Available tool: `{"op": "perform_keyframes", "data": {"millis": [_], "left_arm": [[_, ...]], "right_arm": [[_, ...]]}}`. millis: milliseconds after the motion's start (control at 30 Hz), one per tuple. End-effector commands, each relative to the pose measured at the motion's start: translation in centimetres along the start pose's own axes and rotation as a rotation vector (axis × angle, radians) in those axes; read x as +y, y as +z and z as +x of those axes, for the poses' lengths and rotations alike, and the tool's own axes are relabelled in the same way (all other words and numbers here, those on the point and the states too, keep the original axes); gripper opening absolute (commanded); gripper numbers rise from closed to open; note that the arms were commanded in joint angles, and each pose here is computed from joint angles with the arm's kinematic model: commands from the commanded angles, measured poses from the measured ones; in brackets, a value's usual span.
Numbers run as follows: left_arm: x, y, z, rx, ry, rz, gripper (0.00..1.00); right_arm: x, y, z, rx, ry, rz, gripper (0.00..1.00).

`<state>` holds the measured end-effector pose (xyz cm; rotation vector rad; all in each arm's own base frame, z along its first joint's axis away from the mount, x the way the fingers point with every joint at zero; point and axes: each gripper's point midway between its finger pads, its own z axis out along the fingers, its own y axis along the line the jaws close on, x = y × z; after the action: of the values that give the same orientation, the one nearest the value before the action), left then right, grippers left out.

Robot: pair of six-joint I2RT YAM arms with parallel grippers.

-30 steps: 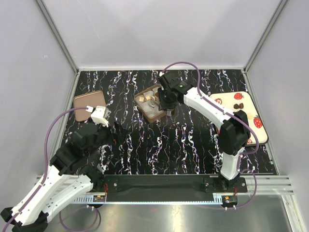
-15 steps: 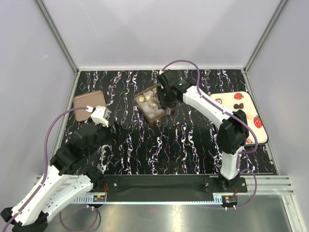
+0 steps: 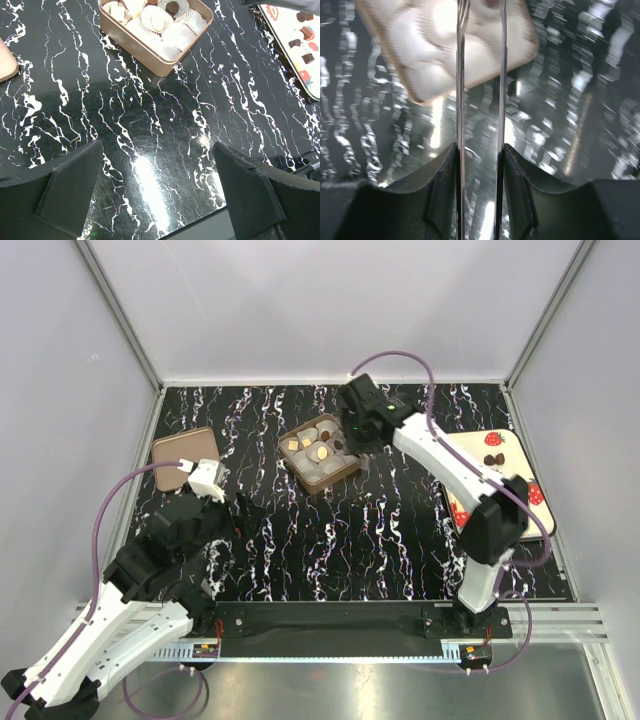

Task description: Pack the chocolate

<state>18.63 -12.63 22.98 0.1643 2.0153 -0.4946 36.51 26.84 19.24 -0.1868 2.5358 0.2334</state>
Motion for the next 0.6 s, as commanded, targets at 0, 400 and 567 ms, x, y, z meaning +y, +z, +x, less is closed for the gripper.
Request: {"op": "perform_keyframes", "data": {"millis": [0, 400, 567], "left_arm": [[-0.1, 0.3, -1.0, -0.040, 0.003, 0.000, 0.99], [-0.5, 0.4, -0.8, -0.026, 0.006, 0.023, 0.99], [-0.5, 0.3, -0.7, -0.030, 0.006, 0.021, 0.99]], "right_arm": [[-6.3, -6.0, -1.1, -0.105, 0.078, 0.107, 0.45], [-24.7, -11.3, 6.7, -0.114, 0.420, 0.417, 0.47], [-27.3, -10.1, 7.7, -0.091, 0.525, 0.411, 0.47]]}}
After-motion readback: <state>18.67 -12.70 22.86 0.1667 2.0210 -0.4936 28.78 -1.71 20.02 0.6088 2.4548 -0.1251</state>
